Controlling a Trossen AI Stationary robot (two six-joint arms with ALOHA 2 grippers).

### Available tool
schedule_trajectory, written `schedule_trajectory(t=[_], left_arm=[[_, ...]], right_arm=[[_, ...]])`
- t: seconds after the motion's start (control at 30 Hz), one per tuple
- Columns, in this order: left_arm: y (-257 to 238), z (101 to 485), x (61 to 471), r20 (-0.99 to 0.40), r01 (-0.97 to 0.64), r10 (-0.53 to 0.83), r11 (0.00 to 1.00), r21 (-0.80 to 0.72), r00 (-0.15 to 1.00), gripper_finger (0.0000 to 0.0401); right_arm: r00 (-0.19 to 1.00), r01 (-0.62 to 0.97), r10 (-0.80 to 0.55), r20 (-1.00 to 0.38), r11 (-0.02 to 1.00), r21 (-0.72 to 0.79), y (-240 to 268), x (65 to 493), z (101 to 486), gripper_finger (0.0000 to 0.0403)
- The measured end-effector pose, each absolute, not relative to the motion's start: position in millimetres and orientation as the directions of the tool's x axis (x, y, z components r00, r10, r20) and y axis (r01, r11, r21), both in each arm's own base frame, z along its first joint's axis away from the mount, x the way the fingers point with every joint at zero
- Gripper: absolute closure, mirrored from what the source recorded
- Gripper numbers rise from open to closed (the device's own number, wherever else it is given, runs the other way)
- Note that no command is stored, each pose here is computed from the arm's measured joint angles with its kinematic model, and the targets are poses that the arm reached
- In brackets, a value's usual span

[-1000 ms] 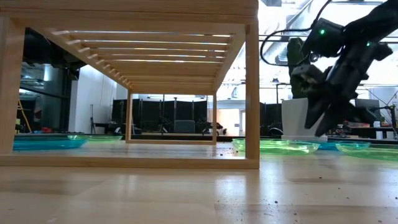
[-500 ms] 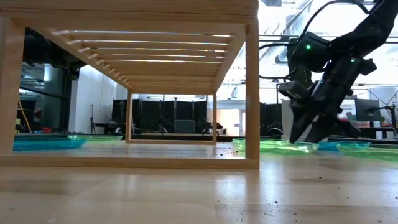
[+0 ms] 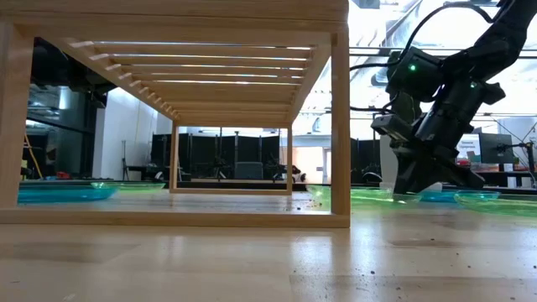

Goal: Place and stack plates onto a shelf
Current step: Put the middle green plate on the shelf

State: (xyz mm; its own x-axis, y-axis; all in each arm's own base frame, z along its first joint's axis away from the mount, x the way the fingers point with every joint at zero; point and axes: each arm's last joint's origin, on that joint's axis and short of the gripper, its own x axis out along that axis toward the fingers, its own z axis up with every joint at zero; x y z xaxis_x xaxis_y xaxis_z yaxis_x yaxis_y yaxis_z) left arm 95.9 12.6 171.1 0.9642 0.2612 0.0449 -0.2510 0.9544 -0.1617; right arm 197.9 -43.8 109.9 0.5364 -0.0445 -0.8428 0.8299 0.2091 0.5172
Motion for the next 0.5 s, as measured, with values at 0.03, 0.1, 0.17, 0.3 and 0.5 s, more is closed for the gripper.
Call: schedule_trajectory(t=[0.03, 0.1, 0.17, 0.3, 0.5], left_arm=[[12.6, 171.1, 95.9, 0.045, -0.250, 0.261, 0.955, -0.162, 0.964, 0.0401], [12.6, 171.1, 95.9, 0.045, -0.251, 0.261, 0.954, -0.162, 0.964, 0.0401], [12.6, 171.1, 95.9, 0.045, -0.251, 0.261, 0.954, -0.162, 0.964, 0.0401], [12.6, 171.1, 95.9, 0.045, -0.251, 0.261, 0.954, -0.162, 0.964, 0.0401], [12.6, 171.1, 95.9, 0.045, -0.250, 0.261, 0.955, -0.162, 0.964, 0.0401]], right_arm=[[0.537, 0.830, -0.042, -0.843, 0.205, 0.519, -43.8, 198.0, 109.9, 0.0393], [0.546, 0.824, -0.037, -0.837, 0.208, 0.528, -43.4, 197.1, 112.3, 0.0399], [0.559, 0.814, -0.029, -0.829, 0.211, 0.542, -42.9, 194.8, 117.3, 0.0401], [0.588, 0.788, -0.006, -0.809, 0.233, 0.570, -42.2, 183.2, 134.0, 0.0403], [0.603, 0.761, 0.045, -0.797, 0.269, 0.591, -36.5, 154.9, 162.2, 0.0403]])
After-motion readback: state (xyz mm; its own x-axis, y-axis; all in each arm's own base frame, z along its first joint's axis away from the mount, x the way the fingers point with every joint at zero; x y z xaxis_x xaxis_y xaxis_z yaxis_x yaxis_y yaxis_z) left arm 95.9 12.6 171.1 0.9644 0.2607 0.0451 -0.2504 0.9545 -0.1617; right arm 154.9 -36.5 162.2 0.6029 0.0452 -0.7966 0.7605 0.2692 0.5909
